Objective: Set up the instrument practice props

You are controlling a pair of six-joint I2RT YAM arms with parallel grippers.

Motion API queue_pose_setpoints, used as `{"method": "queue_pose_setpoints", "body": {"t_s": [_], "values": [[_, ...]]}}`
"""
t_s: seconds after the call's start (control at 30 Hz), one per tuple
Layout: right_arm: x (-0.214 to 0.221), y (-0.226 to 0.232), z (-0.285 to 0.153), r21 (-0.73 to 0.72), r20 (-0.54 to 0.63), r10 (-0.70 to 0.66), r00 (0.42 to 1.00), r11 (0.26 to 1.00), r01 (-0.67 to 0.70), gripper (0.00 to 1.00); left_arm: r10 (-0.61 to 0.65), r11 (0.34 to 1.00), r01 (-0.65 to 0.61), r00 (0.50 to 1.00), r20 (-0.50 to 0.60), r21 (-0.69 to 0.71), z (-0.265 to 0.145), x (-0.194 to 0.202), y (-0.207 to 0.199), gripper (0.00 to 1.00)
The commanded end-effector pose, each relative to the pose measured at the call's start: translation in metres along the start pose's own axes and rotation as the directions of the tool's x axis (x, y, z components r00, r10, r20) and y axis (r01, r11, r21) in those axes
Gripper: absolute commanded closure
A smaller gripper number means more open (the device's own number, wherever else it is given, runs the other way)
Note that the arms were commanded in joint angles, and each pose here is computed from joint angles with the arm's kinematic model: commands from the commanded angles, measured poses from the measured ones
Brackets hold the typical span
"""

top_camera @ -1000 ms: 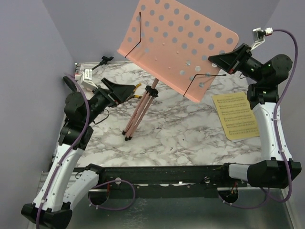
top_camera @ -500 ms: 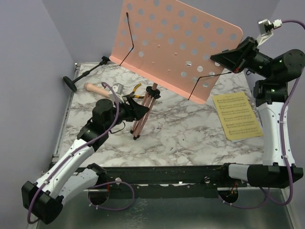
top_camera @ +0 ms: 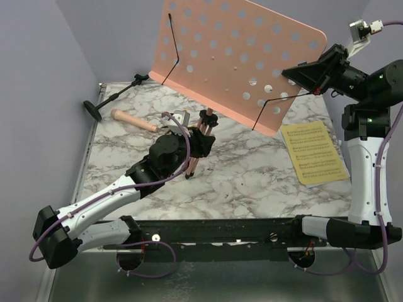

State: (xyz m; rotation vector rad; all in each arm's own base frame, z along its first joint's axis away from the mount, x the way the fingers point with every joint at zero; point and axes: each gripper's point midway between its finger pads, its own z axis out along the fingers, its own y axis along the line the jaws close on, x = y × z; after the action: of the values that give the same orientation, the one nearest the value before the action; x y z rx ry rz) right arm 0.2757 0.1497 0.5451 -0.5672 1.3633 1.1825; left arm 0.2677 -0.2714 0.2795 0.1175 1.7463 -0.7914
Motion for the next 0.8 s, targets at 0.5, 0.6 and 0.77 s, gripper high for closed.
{"method": "queue_pose_setpoints", "body": {"t_s": [0.5, 0.6, 0.77], "values": [[-0.053, 0.082, -0.012, -0.074, 0.170, -0.272, 0.947, 0.955, 0.288, 0.99, -0.004, 0.974, -0.112, 0.861, 0.508, 0.197, -0.003, -0.120, -0.056, 0.22], [-0.052, 0.083, -0.012, -0.080, 0.173, -0.264, 0.949, 0.957, 0.280, 0.99, 0.017, 0.967, -0.145, 0.859, 0.512, 0.211, 0.008, -0.122, -0.065, 0.30], [-0.052, 0.085, -0.012, -0.092, 0.177, -0.249, 0.952, 0.959, 0.268, 0.99, 0.084, 0.956, -0.230, 0.807, 0.585, 0.180, 0.019, -0.123, -0.065, 0.42]]}}
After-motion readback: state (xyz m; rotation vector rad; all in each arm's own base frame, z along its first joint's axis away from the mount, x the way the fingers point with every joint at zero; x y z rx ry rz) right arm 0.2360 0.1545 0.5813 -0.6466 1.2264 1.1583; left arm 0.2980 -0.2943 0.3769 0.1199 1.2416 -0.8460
